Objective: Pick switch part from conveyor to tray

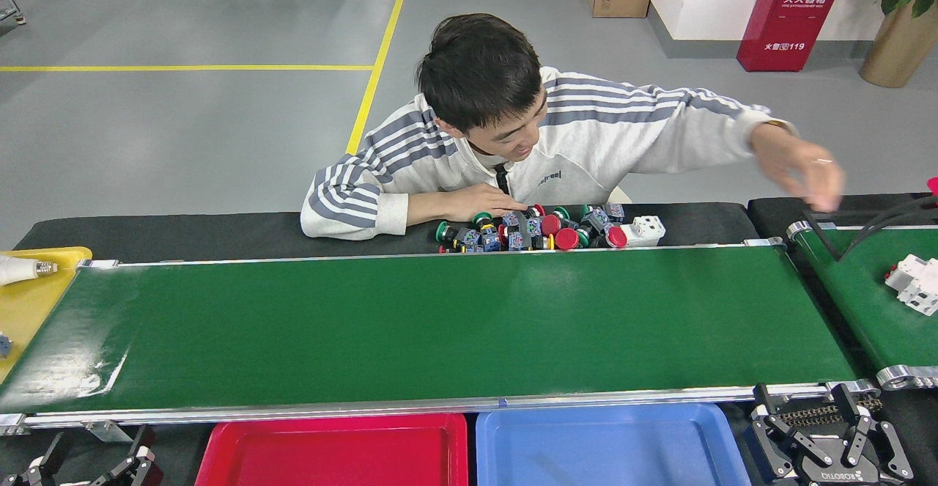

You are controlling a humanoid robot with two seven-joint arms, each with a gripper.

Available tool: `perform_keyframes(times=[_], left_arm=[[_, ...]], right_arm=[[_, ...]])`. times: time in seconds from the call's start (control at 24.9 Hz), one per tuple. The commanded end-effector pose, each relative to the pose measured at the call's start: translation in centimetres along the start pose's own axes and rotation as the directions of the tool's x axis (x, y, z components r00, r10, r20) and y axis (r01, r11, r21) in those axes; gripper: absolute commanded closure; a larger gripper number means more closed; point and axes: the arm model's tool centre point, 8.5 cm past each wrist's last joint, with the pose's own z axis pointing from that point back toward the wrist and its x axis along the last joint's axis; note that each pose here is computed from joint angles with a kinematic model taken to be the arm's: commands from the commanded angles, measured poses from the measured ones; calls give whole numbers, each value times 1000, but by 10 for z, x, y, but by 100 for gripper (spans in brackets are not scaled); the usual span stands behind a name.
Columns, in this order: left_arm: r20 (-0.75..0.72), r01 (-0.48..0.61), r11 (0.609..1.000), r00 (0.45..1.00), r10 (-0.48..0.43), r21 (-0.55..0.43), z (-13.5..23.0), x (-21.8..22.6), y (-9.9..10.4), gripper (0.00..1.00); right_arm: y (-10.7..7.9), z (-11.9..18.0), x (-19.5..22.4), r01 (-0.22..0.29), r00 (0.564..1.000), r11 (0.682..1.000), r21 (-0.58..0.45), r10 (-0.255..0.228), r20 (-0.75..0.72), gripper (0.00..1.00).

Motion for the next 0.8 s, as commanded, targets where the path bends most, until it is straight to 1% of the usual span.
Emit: perform_keyframes(times=[0.0, 0.04, 0.12, 0.16, 0.2, 0.24, 0.28, 0.32, 0.4, 0.44, 0.6, 0.68, 0.76], left_arm=[[1, 22, 1000, 1000, -22, 18, -1, -3, 7, 0], [-1, 22, 1000, 1000, -22, 14, 0, -3, 6, 0], [-6, 36, 999, 999, -36, 17, 2, -4, 4, 0], [-7, 35, 999, 999, -35, 29, 3, -4, 5, 0], [-15, 40, 998, 999, -39, 47, 2, -5, 7, 0], [-18, 38, 997, 999, -37, 67, 2, -5, 9, 0], [-16, 41, 995, 999, -40, 91, 2, -5, 12, 0], [-18, 41, 993, 999, -40, 113, 2, -5, 14, 0], [-18, 41, 990, 999, -39, 131, 3, -5, 15, 0], [-17, 47, 990, 999, -45, 131, 2, -6, 15, 0], [-26, 102, 987, 995, -99, 123, 2, -8, 15, 0], [-53, 151, 983, 988, -147, 105, 3, -10, 13, 0], [-55, 161, 982, 986, -156, 96, 3, -11, 10, 0]], right_arm=[[-10, -7, 1, -9, 1000, 1000, -27, 9, 5, 1], [-12, -9, 1, -16, 1000, 999, -36, 16, 8, 1], [-14, -8, 2, -63, 998, 995, -74, 63, 1, 1], [-14, -8, 3, -69, 998, 994, -83, 70, 1, 1], [-11, -7, 1, -68, 998, 995, -69, 67, -5, 1], [-6, -6, 0, -64, 998, 997, -49, 64, -6, 1], [2, -4, 1, -45, 999, 999, -17, 45, -1, 1], [5, -4, 5, -18, 1000, 1000, -5, 18, 8, 1], [3, -4, 4, 26, 1000, 1000, -17, -25, 13, 1], [2, -5, 2, 33, 999, 999, -22, -33, 13, 1], [-3, -9, -3, 24, 999, 995, -94, -22, 24, 3], [0, -10, 1, 29, 999, 997, -70, -27, 29, 3], [5, -10, 3, 31, 999, 999, -33, -30, 30, 2]])
